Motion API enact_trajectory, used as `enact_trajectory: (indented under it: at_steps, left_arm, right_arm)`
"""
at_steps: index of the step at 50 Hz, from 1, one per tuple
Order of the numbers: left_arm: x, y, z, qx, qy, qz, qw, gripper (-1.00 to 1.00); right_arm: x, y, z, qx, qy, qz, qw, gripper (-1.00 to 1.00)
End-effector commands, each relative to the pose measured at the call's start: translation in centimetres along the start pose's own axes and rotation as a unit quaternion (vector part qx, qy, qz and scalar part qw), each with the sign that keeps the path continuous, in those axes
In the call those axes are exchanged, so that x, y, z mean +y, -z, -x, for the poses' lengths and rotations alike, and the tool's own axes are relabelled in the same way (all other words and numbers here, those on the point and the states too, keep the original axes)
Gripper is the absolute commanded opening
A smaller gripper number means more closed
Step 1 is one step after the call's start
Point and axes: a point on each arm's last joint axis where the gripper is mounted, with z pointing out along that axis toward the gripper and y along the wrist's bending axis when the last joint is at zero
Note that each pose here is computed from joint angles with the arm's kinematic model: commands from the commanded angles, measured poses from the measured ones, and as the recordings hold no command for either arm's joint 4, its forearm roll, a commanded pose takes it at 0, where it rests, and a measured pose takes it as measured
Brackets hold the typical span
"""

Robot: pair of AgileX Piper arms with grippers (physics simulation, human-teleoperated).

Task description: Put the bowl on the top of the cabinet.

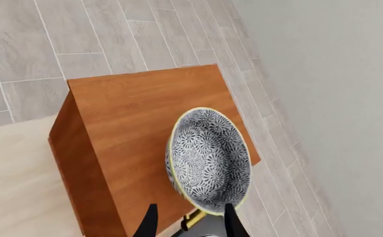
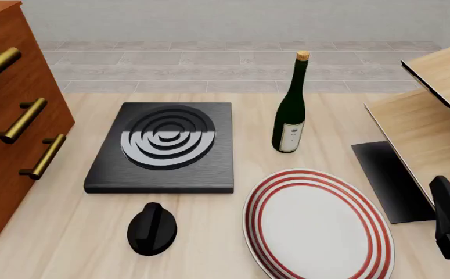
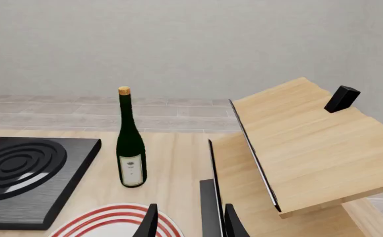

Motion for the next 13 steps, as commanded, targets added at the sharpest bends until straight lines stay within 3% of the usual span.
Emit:
enact_trajectory:
  at_steps: [1,13]
  left_arm:
    - [0.4,3.7,-0.6,-0.025,0.002,-0.029,0.9993,1.00]
    - [1.8,8.1,-2.7,-0.037,-0.012,-0.073,0.9965,1.00]
  right_arm:
    - [0.0,0.0,0.0,-0.001,-0.001,0.000,1.0000,1.00]
    - [0.0,0.0,0.0,-0.002,-0.003,-0.001,1.0000,1.00]
